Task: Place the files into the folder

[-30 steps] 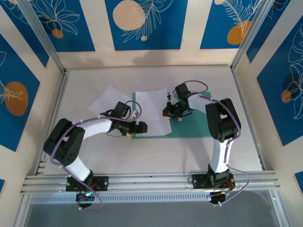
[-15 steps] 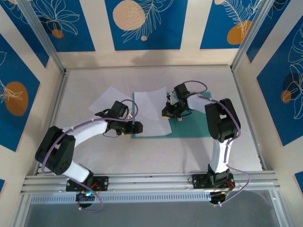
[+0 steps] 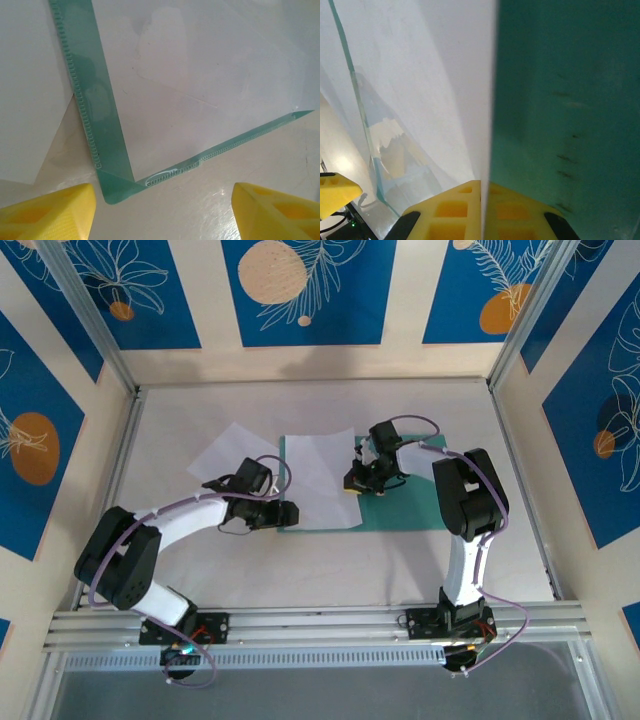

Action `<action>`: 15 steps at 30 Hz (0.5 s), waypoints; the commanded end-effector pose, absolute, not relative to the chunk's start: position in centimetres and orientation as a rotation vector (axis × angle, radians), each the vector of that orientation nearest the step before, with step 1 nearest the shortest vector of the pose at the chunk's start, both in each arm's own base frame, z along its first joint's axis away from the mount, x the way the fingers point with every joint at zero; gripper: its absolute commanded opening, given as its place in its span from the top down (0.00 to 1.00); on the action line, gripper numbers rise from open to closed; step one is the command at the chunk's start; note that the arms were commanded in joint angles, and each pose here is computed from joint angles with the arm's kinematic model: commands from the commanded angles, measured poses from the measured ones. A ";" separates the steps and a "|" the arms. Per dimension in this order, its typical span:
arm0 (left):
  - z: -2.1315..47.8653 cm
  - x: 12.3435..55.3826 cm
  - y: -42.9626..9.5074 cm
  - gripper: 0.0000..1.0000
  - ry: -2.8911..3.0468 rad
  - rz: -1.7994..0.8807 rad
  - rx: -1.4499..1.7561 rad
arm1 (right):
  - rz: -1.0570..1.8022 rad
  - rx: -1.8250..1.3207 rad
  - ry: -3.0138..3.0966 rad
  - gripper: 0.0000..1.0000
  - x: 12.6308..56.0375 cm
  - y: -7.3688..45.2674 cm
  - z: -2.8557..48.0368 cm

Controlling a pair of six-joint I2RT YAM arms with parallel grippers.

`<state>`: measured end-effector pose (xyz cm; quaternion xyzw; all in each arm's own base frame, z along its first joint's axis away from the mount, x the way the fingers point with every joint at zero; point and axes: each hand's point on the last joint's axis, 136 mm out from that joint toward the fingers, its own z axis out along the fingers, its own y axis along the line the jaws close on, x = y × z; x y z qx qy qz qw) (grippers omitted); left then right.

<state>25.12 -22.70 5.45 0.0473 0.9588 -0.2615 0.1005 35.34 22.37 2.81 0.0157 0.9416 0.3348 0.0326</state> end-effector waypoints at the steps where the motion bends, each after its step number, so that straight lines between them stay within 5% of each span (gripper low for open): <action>1: 4.8 24.6 -22.6 0.31 2.863 -0.748 0.152 | 1.039 0.049 2.877 0.95 35.1 22.1 4.2; 15: 4.3 24.7 -22.9 0.35 2.864 -0.775 0.138 | 1.055 0.002 2.894 0.95 34.3 23.4 3.8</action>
